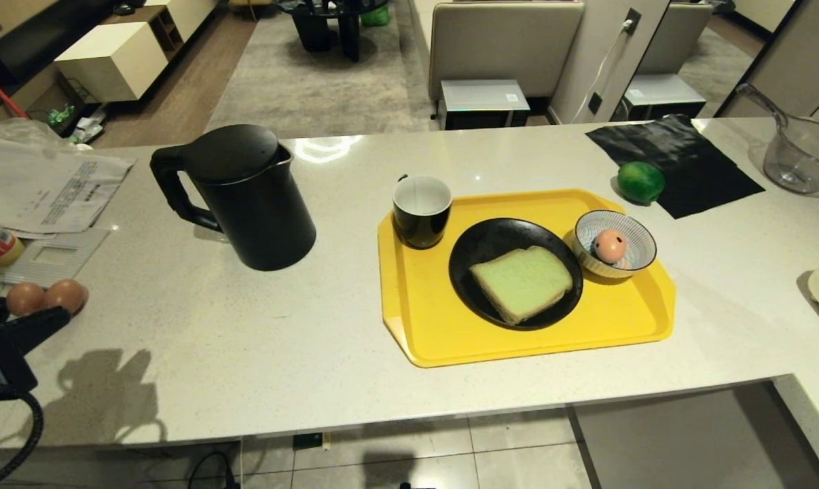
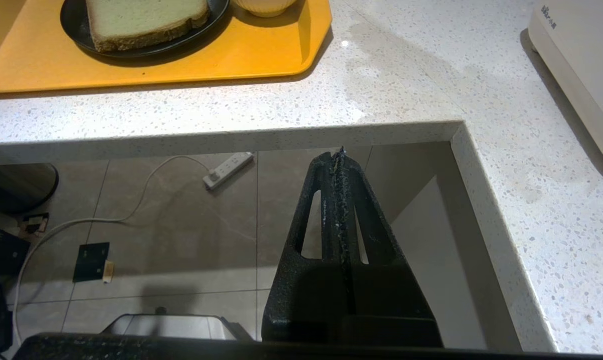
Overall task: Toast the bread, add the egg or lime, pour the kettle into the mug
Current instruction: Pick up the kettle
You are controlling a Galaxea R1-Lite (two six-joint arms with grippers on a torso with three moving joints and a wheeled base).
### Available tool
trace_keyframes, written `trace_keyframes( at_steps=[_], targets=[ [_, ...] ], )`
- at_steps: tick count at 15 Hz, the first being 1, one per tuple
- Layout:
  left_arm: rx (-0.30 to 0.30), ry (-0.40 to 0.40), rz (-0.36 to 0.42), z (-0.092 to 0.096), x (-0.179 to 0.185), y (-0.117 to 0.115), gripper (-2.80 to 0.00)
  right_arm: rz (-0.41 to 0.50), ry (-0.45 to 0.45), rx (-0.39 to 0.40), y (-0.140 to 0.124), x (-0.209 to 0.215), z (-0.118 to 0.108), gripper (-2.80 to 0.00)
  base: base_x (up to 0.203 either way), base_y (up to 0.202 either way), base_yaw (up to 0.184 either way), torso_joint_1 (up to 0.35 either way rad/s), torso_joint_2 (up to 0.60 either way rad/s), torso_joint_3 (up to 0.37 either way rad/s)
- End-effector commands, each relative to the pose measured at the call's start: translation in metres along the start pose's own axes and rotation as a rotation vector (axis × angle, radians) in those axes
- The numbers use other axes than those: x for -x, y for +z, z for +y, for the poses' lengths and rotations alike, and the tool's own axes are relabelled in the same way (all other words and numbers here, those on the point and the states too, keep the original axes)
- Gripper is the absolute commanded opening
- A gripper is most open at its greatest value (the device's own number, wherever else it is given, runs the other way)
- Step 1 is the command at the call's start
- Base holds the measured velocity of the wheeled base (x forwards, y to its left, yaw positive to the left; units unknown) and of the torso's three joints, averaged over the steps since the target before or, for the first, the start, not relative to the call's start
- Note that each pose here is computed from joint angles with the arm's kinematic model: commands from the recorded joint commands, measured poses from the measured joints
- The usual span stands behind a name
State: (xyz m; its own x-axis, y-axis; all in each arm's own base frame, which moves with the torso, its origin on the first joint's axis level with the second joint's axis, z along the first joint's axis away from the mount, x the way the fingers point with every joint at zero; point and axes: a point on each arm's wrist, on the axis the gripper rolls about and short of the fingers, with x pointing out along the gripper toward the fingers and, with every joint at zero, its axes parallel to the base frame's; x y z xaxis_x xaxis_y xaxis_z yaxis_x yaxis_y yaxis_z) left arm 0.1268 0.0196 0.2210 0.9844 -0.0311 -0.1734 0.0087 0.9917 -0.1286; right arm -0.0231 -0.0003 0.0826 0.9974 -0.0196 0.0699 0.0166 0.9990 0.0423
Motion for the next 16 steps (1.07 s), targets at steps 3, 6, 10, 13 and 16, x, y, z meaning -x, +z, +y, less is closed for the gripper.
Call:
trace_keyframes(
  at_steps=[3, 6, 10, 13, 16],
  targets=[
    [0.032, -0.053, 0.045, 0.010, -0.029, -0.017, -2.80, 0.027, -0.001, 0.000, -0.007, -0.002, 0.000, -2.80, 0.000, 0.000, 0.000, 0.000, 0.00, 0.000],
    [0.052, -0.010, 0.057, 0.021, -0.039, -0.019, -2.80, 0.027, -0.001, 0.000, -0.007, -0.002, 0.000, -2.80, 0.000, 0.000, 0.000, 0.000, 0.00, 0.000],
    [-0.065, -0.151, -0.004, 0.032, -0.057, -0.013, -2.80, 0.027, -0.001, 0.000, -0.007, -0.002, 0.000, -2.80, 0.000, 0.000, 0.000, 0.000, 0.00, 0.000],
    [-0.073, -0.143, -0.020, 0.042, -0.066, -0.016, -2.80, 0.027, -0.001, 0.000, -0.007, -0.002, 0.000, -2.80, 0.000, 0.000, 0.000, 0.000, 0.00, 0.000],
    [-0.089, -0.139, -0.060, 0.048, -0.076, -0.014, -2.80, 0.027, -0.001, 0.000, -0.007, -0.002, 0.000, -2.80, 0.000, 0.000, 0.000, 0.000, 0.00, 0.000]
  ],
)
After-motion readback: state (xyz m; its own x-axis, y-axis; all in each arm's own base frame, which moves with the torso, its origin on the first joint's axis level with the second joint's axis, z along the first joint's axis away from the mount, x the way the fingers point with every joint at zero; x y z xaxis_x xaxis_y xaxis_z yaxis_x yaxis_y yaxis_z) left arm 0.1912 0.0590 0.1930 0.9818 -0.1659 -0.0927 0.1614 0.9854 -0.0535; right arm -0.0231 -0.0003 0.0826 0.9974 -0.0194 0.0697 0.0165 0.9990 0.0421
